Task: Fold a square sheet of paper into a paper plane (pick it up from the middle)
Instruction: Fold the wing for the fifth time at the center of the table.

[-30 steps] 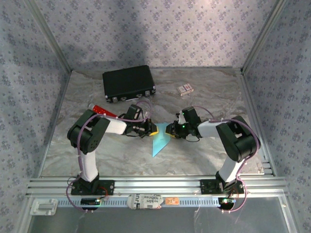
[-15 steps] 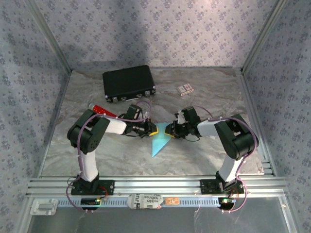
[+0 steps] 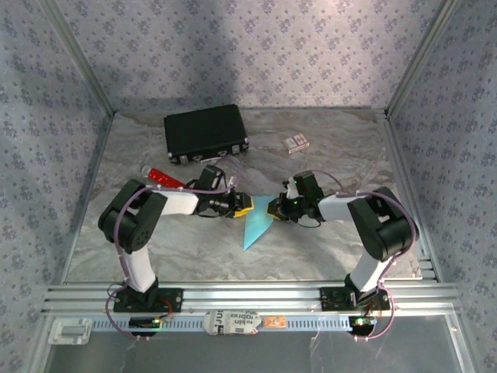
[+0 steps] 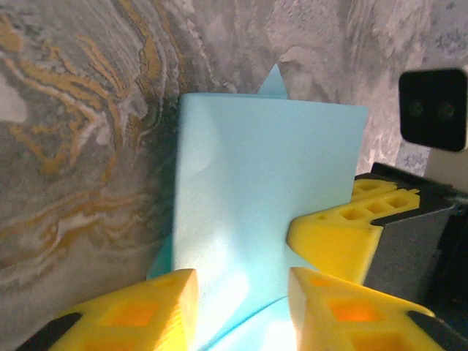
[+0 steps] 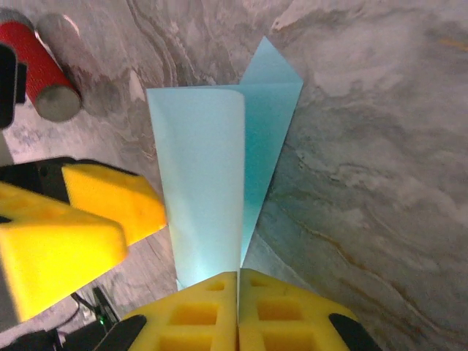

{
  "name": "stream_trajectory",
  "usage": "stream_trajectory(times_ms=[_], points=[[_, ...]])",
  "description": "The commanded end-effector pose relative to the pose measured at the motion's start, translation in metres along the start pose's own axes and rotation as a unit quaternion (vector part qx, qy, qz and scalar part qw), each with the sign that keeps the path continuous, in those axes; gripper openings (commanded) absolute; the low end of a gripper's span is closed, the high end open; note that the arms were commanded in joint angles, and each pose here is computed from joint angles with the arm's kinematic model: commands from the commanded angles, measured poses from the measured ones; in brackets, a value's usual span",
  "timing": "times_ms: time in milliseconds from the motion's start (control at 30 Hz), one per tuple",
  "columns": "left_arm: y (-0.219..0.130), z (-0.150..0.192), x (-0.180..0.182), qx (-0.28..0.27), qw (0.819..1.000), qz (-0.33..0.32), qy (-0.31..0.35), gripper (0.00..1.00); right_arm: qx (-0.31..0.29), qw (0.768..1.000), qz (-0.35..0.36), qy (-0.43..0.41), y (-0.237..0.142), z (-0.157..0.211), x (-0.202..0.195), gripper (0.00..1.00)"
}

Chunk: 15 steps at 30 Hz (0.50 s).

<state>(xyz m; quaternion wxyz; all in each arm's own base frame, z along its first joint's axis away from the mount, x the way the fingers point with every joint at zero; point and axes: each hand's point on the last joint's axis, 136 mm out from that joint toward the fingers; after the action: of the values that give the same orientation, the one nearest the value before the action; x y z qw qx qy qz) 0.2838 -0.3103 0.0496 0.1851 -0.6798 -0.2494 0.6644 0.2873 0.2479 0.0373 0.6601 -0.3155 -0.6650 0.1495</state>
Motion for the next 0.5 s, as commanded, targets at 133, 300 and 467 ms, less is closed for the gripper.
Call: stream_trajectory(times_ms=[133, 300, 467], points=[[-0.021, 0.012, -0.029, -0.011, 0.987, -0.054, 0.149, 0.37, -0.080, 0.993, 0.004, 0.090, -0.018, -0.017, -0.002, 0.09], [-0.016, 0.046, -0.032, -0.001, 0.958, -0.112, 0.265, 0.34, -0.102, 0.988, -0.004, 0.112, -0.025, -0.021, 0.001, 0.09], [-0.010, 0.071, -0.028, -0.003, 0.921, -0.159, 0.357, 0.45, -0.110, 0.987, -0.009, 0.118, -0.029, -0.024, 0.007, 0.09]])
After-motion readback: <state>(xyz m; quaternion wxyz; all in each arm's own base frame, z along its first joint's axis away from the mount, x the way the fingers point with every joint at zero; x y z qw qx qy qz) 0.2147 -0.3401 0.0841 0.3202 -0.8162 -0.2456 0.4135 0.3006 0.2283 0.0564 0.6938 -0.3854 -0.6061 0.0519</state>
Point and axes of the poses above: each hand's point on the last joint's axis, 136 mm out from that joint toward the fingers, its own y axis out along the fingers, its own x axis along the line the jaws close on, z = x × y, and after that the axes turned 1 degree about y, right-handed
